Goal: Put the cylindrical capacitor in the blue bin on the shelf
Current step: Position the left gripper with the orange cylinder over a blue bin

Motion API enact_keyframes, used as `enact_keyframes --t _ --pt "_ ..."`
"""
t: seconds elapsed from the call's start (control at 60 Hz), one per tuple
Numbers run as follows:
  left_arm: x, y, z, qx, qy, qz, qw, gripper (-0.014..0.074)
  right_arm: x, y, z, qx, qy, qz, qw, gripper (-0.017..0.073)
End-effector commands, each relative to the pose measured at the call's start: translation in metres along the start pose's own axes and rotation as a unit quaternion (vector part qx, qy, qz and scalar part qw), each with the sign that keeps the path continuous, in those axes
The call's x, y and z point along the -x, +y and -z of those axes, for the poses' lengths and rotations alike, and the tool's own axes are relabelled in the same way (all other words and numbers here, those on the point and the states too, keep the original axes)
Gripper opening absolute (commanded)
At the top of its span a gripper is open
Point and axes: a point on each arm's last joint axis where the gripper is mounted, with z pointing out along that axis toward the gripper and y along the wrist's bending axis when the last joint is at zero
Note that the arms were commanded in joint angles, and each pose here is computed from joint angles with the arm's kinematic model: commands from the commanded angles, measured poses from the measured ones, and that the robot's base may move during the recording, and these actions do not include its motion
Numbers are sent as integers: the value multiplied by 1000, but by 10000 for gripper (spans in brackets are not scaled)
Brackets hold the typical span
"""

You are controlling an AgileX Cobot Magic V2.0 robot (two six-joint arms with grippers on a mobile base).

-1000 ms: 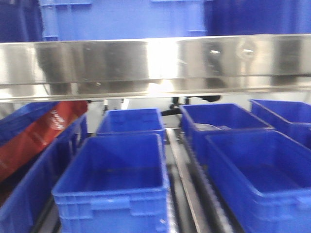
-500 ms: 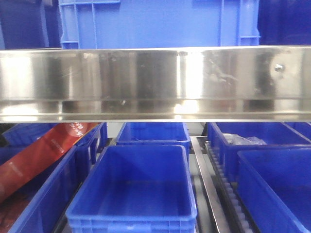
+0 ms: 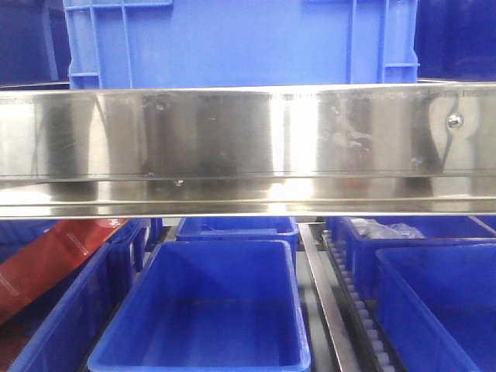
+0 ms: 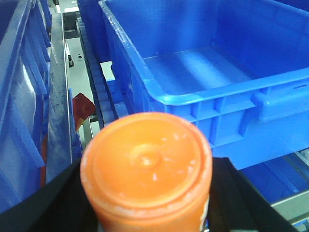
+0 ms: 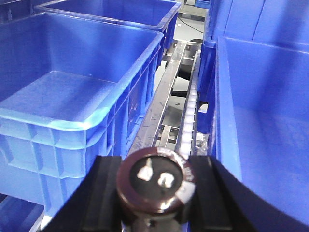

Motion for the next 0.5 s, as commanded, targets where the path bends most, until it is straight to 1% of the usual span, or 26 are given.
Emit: enact_keyframes --t 0.0,0.483 --pt "4 -1 3 -5 -18 0 1000 -111 3 -1 1 -5 -17 5 1000 -168" --pt "4 -1 3 -5 -18 0 1000 -111 3 -1 1 -5 -17 5 1000 -168"
